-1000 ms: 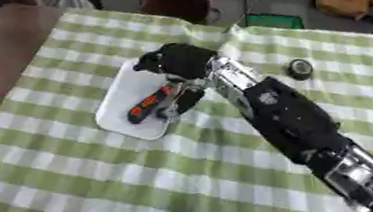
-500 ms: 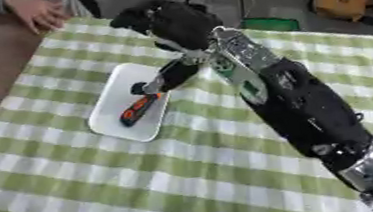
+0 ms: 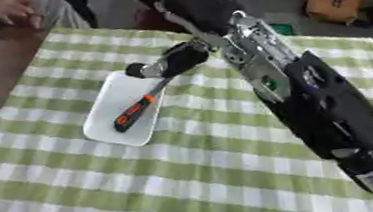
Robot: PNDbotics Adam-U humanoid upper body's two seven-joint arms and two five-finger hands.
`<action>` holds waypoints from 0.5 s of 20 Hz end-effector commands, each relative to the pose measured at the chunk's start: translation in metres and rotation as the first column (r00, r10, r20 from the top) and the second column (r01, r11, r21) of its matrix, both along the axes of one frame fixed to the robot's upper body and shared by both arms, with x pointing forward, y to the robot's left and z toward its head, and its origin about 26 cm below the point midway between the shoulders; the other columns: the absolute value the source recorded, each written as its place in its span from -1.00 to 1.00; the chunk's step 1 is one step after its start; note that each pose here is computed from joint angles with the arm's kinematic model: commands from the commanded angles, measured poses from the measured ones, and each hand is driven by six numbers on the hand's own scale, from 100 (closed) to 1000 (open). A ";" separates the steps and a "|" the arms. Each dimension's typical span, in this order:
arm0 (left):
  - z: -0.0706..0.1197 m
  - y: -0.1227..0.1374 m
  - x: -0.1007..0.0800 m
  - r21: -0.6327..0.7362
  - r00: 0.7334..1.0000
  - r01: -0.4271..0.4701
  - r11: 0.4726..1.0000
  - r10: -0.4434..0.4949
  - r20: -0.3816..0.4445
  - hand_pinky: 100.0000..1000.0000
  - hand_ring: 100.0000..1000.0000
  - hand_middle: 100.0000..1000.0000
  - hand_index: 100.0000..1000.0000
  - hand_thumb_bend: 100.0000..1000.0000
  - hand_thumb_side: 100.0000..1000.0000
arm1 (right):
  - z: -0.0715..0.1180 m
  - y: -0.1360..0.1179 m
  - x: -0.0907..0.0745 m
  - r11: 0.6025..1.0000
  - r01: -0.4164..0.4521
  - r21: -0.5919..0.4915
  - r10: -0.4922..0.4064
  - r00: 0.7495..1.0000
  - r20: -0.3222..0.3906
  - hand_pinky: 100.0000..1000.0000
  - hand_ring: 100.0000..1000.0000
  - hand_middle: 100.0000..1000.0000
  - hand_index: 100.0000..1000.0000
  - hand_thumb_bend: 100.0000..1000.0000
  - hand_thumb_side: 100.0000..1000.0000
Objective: Pick up objects on the table and place them in the box.
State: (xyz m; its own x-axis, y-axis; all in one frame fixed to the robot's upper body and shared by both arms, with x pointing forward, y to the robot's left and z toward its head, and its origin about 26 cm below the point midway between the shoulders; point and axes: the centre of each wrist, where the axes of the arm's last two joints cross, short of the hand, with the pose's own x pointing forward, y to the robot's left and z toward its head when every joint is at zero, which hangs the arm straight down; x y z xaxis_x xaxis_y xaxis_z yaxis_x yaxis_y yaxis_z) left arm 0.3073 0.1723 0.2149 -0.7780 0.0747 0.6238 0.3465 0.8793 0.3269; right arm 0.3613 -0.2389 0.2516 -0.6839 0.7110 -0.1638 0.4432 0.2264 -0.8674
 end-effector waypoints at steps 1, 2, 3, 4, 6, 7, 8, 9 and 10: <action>0.006 0.010 -0.002 0.008 0.999 -0.037 0.999 0.037 0.031 0.16 0.54 0.65 0.64 0.16 0.47 | 0.016 -0.012 -0.014 0.998 -0.010 0.067 0.010 1.000 -0.009 0.47 0.40 0.60 0.85 0.28 -0.05; 0.005 0.013 -0.002 0.008 0.998 -0.049 0.999 0.049 0.030 0.16 0.54 0.65 0.64 0.16 0.47 | 0.017 -0.015 -0.017 0.996 -0.014 0.091 0.017 0.999 -0.034 0.46 0.39 0.60 0.85 0.28 -0.05; 0.005 0.015 -0.002 0.008 0.998 -0.059 0.998 0.059 0.029 0.16 0.54 0.65 0.64 0.16 0.47 | 0.017 -0.017 -0.020 0.994 -0.017 0.110 0.023 0.998 -0.056 0.46 0.39 0.60 0.85 0.28 -0.05; 0.004 0.016 -0.002 0.008 0.997 -0.066 0.998 0.065 0.028 0.16 0.54 0.65 0.64 0.17 0.47 | 0.019 -0.019 -0.022 0.992 -0.020 0.122 0.029 0.997 -0.072 0.41 0.36 0.58 0.84 0.29 -0.08; 0.002 0.022 -0.001 0.004 0.994 -0.102 0.995 0.102 0.024 0.16 0.54 0.65 0.64 0.18 0.47 | 0.021 -0.021 -0.025 0.988 -0.030 0.150 0.047 0.992 -0.116 0.40 0.35 0.57 0.83 0.30 -0.09; 0.000 0.027 0.000 -0.001 0.991 -0.129 0.992 0.129 0.017 0.16 0.54 0.66 0.64 0.18 0.47 | 0.019 -0.022 -0.025 0.985 -0.034 0.167 0.060 0.987 -0.149 0.40 0.36 0.58 0.83 0.30 -0.11; -0.002 0.030 0.000 -0.003 0.989 -0.149 0.989 0.149 0.013 0.16 0.54 0.66 0.64 0.18 0.47 | 0.018 -0.022 -0.025 0.983 -0.040 0.178 0.072 0.982 -0.175 0.41 0.37 0.58 0.83 0.30 -0.12; -0.004 0.034 0.001 -0.004 0.985 -0.174 0.985 0.174 0.007 0.16 0.54 0.66 0.64 0.18 0.48 | 0.015 -0.025 -0.026 0.982 -0.046 0.182 0.085 0.974 -0.211 0.42 0.40 0.61 0.84 0.31 -0.17; -0.005 0.037 0.001 -0.005 0.981 -0.194 0.981 0.194 0.004 0.16 0.54 0.66 0.64 0.18 0.48 | 0.014 -0.027 -0.028 0.981 -0.056 0.185 0.100 0.966 -0.239 0.42 0.40 0.61 0.84 0.31 -0.17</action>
State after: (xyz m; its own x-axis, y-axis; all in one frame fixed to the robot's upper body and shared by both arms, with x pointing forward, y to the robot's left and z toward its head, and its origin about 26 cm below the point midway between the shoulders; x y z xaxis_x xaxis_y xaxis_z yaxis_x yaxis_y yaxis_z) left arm 0.3091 0.2017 0.2037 -0.7661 -0.0437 0.6412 0.2078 0.9272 0.3116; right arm 0.3382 -0.2613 0.2511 -0.7290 0.6674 0.1521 0.1927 0.4133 -0.8900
